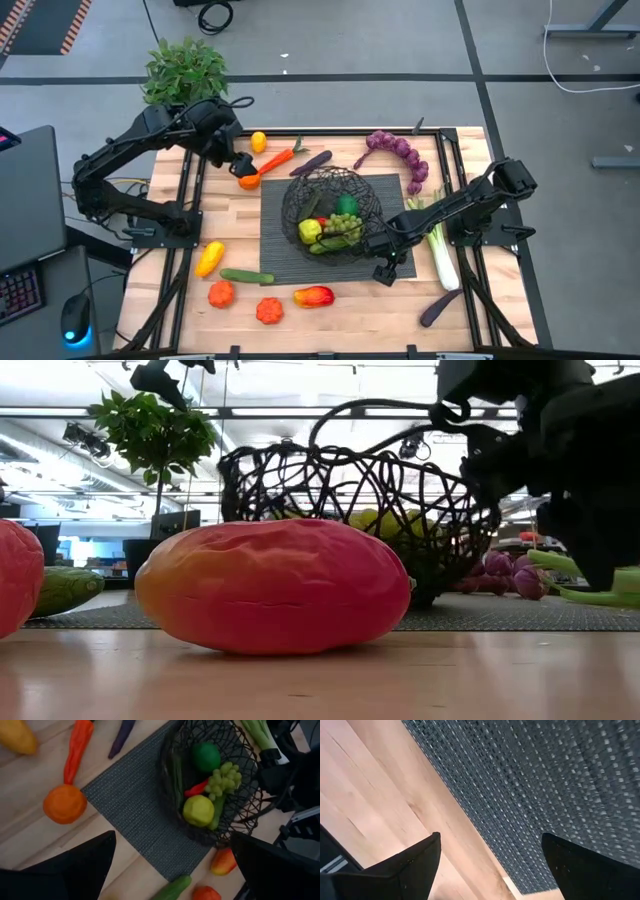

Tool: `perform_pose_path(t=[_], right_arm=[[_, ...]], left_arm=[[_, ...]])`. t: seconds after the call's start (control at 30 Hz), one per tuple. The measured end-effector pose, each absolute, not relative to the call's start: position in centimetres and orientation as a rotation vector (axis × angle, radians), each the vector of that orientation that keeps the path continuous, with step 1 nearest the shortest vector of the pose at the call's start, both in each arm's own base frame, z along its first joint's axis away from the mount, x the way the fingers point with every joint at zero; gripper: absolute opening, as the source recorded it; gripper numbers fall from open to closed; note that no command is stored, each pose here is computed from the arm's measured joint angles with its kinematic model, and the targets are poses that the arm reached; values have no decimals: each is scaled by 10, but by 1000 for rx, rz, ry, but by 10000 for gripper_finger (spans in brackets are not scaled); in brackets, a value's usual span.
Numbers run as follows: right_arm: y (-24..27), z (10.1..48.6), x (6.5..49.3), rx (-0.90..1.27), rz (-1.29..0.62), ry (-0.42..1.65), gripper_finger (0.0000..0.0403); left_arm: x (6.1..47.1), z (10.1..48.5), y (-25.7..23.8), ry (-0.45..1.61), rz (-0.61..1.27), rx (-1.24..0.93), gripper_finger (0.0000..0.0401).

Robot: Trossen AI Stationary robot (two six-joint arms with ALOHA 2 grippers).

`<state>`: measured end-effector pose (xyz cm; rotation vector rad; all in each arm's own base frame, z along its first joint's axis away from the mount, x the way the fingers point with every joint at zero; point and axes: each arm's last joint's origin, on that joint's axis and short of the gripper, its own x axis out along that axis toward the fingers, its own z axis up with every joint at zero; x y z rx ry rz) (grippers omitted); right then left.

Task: Build produce basket
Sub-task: Adjust the black mat

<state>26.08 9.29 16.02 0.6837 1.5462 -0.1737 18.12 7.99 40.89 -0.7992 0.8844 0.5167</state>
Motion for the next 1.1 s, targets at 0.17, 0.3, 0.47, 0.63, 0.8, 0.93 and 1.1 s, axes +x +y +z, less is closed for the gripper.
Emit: perform_pose_path(t=[0.17,0.3,0.47,0.63,0.8,0.93,1.1], right_arm=[[98,156,257,699,-183,1548,348],[102,158,259,712,-184,1537,348],[104,178,262,704,-179,1474,348],[97,203,254,691,-245,1388,348],[88,226,233,700,-401,1302,348],[85,237,210,721,-530,1248,348],[91,218,191,757,-573,1252,348]], left_arm=[[183,409,77,886,512,-809,400],[183,409,77,887,511,-809,400],[183,409,77,886,511,-809,400],[183,409,77,886,512,-809,400],[183,409,77,885,512,-809,400],[183,409,77,884,514,-813,400],[183,409,77,881,513,-813,400]])
